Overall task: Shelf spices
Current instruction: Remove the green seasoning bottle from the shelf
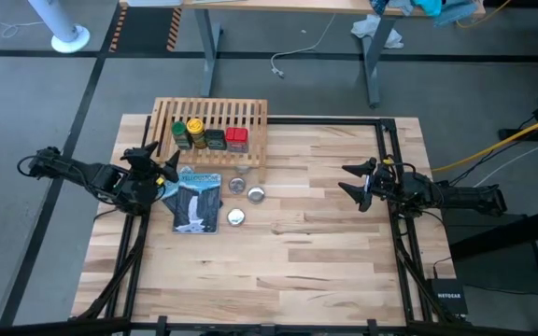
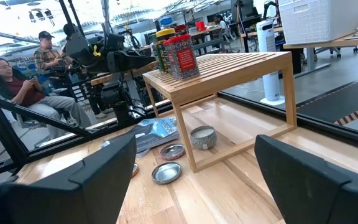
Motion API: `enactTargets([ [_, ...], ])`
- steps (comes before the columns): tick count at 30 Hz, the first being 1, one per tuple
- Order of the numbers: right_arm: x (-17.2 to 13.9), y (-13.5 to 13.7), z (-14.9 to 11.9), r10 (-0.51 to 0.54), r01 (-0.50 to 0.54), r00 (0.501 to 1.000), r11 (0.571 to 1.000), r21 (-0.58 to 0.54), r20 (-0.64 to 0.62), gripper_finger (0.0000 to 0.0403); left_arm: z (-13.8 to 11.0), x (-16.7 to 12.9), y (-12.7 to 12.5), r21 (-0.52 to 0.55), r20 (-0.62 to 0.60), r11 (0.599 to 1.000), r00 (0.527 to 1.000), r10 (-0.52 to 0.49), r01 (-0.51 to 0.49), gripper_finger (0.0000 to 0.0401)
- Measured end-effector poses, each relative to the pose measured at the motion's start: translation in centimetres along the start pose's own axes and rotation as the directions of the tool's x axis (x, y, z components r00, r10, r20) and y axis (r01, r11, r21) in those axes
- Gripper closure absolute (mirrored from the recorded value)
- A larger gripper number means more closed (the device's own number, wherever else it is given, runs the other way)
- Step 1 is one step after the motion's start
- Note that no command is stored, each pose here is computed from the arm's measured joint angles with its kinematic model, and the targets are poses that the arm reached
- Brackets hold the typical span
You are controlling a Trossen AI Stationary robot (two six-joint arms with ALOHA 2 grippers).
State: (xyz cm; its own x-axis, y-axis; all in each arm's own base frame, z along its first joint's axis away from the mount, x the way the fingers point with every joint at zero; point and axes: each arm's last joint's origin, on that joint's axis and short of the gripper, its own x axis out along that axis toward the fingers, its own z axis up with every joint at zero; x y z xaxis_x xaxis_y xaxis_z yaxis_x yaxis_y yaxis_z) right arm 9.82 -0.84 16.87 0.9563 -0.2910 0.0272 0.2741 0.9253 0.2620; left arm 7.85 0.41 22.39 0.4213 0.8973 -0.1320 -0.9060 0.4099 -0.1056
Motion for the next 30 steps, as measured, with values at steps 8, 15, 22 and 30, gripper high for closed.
enactTargets([
  [8,0.0,0.0,0.0,0.0,0.0,1.0,1.0,0.0,0.0,0.0068,1.0,0.0,-0.9,-0.009,0.056,1.0,0.998,0.011,-0.01,0.0001],
  [15,0.0,0.0,0.0,0.0,0.0,1.0,1.0,0.0,0.0,0.0068,1.1,0.0,-0.9,-0.079,0.084,0.996,0.996,0.042,-0.035,0.0001],
  [22,0.0,0.0,0.0,0.0,0.0,1.0,1.0,0.0,0.0,0.0068,1.3,0.2,-0.5,0.03,0.114,0.994,0.988,0.103,-0.107,0.0001],
  [30,0.0,0.0,0.0,0.0,0.0,1.0,1.0,0.0,0.0,0.0068,2.0,0.4,1.4,0.005,0.06,0.993,0.992,0.115,-0.115,0.0001],
])
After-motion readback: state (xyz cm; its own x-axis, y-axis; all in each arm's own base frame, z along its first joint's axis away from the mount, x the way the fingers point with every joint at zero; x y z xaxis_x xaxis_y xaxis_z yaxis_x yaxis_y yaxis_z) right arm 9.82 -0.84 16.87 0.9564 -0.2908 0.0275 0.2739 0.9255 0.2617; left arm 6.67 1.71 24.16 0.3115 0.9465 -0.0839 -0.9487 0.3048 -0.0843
